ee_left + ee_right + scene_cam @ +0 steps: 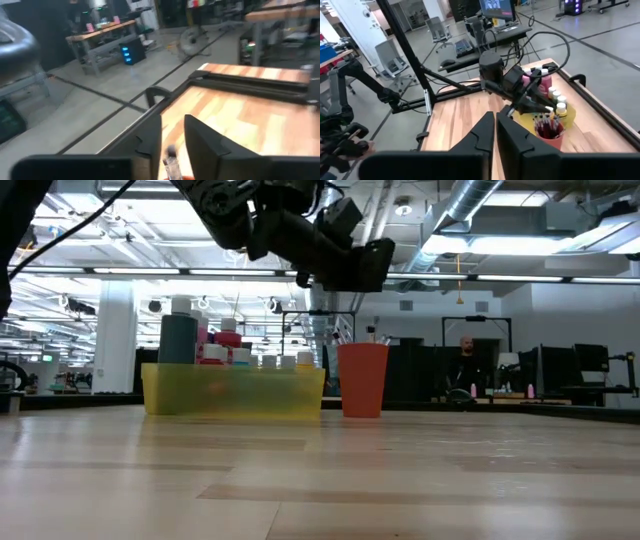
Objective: Pick & Place Paint Supplies
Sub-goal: Put the silver paint brush into the orange cup, then return to Home Position
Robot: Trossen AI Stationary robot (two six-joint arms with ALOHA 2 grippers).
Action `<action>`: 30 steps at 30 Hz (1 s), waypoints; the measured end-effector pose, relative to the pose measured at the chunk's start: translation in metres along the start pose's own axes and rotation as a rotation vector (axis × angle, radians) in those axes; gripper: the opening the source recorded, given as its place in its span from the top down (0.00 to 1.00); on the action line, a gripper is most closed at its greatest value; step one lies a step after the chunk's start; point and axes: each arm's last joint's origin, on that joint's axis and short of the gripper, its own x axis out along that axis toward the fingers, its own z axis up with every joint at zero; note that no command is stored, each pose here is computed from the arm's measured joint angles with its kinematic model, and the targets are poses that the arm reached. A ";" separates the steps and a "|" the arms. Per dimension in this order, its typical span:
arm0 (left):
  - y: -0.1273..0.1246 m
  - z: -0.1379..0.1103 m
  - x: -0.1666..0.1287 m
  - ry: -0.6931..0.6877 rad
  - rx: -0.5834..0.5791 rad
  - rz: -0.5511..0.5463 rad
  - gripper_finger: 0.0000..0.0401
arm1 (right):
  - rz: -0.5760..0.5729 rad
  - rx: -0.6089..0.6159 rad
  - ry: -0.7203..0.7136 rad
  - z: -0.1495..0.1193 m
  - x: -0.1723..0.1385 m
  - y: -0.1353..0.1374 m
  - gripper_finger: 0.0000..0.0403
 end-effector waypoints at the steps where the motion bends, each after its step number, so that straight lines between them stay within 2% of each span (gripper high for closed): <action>1: 0.000 0.001 0.000 -0.006 -0.003 -0.020 0.80 | -0.002 -0.001 0.000 0.000 0.000 0.000 0.96; 7: -0.003 0.006 -0.008 0.000 0.012 -0.014 0.63 | -0.020 -0.010 -0.004 0.000 0.000 -0.001 0.87; 11: 0.015 0.055 -0.037 -0.082 0.017 -0.011 0.57 | -0.027 -0.062 -0.014 -0.002 0.005 0.001 0.86; 15: 0.053 0.095 -0.079 -0.109 0.000 -0.024 0.61 | -0.043 -0.203 -0.011 -0.009 0.016 0.005 0.86; 18: 0.087 0.105 -0.115 -0.142 -0.038 -0.047 0.74 | -0.024 -0.250 -0.058 -0.014 0.010 -0.001 0.90; 20: 0.107 0.098 -0.138 -0.153 -0.086 -0.051 0.89 | 0.005 -0.256 -0.135 -0.016 0.001 -0.007 0.95; 22: 0.124 0.082 -0.158 -0.158 -0.141 -0.057 0.96 | 0.038 -0.241 -0.224 -0.021 -0.011 -0.018 0.99; 27: 0.154 0.032 -0.196 -0.171 -0.292 -0.078 1.00 | 0.090 -0.157 -0.450 -0.052 -0.045 -0.057 0.99; 29: 0.160 0.011 -0.205 -0.166 -0.329 -0.084 1.00 | 0.069 -0.171 -0.449 -0.056 -0.038 -0.056 0.99; 30: 0.163 0.002 -0.209 -0.165 -0.345 -0.088 1.00 | 0.030 -0.229 -0.391 -0.060 -0.035 -0.058 0.99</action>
